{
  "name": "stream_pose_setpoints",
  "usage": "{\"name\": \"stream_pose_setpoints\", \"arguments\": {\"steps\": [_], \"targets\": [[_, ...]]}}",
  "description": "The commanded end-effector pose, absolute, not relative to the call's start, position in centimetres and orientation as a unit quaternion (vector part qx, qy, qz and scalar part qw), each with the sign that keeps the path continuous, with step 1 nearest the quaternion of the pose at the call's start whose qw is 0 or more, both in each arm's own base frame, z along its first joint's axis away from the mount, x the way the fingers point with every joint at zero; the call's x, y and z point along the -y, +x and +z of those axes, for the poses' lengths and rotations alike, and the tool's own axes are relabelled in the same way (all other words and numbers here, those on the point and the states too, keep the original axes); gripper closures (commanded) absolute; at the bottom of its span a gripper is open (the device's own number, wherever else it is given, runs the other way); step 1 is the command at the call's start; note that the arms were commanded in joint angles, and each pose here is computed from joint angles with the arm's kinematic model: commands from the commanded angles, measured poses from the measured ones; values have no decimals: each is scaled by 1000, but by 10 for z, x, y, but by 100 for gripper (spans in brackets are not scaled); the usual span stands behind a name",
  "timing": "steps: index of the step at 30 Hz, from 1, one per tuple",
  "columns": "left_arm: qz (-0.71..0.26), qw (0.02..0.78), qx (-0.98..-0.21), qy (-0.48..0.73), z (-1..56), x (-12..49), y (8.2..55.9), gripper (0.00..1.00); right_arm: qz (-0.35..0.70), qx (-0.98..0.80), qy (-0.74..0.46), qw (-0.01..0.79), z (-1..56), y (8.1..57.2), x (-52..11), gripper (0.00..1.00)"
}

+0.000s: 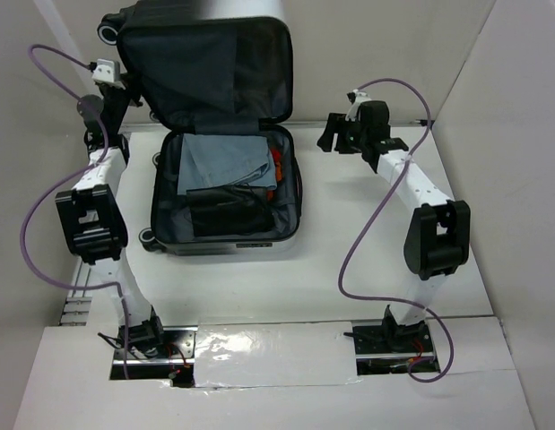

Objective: Pack the luggage

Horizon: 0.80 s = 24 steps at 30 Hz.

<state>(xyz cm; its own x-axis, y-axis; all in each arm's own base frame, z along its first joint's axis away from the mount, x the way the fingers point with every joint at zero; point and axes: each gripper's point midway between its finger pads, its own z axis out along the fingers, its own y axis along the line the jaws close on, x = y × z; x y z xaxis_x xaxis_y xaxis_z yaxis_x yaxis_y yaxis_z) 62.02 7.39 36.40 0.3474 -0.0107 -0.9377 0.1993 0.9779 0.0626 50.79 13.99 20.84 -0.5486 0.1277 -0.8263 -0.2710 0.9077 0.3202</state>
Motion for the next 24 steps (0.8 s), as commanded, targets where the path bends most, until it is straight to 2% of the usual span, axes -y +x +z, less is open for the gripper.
{"name": "stream_pose_setpoints", "arguments": {"steps": [1,2,5,6,7,9,10,11,12,13,17,20,22,24], "targets": [[-62,851,-493,172,430,-41,564,100,203,-828,-14,523,258,499,-127,26],[-56,857,-483,170,447,-38,548,100,205,-833,-9,513,253,494,-127,26],[-64,839,-521,145,418,-41,526,99,212,-833,-4,511,256,483,-124,24],[-61,843,-514,147,434,-35,505,90,212,-830,-5,516,262,479,-123,24],[-76,828,-538,140,412,-31,497,78,221,-827,-5,517,265,476,-125,24],[-96,801,-576,135,393,-23,478,46,228,-832,-4,506,256,470,-127,23],[-106,802,-571,142,410,-12,453,39,233,-827,-8,513,265,466,-129,22],[-122,784,-593,135,392,-7,440,39,236,-824,-4,515,269,465,-129,22],[-135,769,-610,135,384,3,412,33,237,-824,6,515,270,466,-124,20],[-136,760,-622,133,376,3,412,33,237,-824,6,515,270,466,-124,20],[-95,776,-616,96,394,6,327,27,287,-817,-3,499,288,467,-128,16],[-76,770,-627,89,390,9,289,23,304,-811,-3,499,298,472,-133,16],[-84,776,-607,149,402,34,250,21,314,-809,-2,497,301,475,-133,16],[-98,757,-627,154,394,44,228,19,316,-813,5,489,293,480,-134,16]]}}
